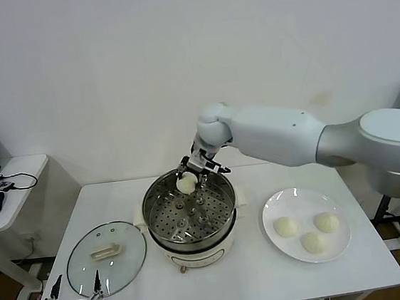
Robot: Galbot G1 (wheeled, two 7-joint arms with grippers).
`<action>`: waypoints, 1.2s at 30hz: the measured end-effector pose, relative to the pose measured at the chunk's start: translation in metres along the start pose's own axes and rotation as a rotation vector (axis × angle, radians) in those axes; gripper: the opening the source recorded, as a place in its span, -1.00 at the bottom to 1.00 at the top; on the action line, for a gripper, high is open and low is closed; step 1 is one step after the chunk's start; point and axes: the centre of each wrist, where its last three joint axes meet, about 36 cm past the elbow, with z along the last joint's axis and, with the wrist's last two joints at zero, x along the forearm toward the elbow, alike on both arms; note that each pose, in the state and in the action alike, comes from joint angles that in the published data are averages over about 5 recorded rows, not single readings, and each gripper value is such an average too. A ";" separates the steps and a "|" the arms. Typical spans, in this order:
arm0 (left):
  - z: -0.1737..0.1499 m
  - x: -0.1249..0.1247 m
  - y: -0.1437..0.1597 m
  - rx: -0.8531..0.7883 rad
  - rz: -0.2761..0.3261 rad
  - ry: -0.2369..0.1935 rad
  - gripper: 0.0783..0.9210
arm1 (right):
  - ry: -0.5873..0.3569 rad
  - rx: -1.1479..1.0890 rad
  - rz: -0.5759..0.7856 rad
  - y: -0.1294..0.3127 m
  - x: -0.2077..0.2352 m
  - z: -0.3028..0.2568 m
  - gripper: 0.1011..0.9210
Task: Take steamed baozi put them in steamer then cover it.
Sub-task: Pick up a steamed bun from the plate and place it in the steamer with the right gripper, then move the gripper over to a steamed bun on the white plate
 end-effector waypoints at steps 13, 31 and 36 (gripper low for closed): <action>0.000 -0.003 0.000 0.001 -0.002 -0.009 0.77 | 0.017 0.116 -0.014 -0.002 -0.025 0.002 0.22; -0.008 -0.006 0.000 -0.002 0.007 -0.027 0.77 | 0.072 -0.213 0.089 0.007 0.071 0.014 0.76; -0.008 -0.008 0.003 -0.009 0.005 -0.031 0.77 | 0.124 -0.404 0.100 0.038 0.115 0.018 0.76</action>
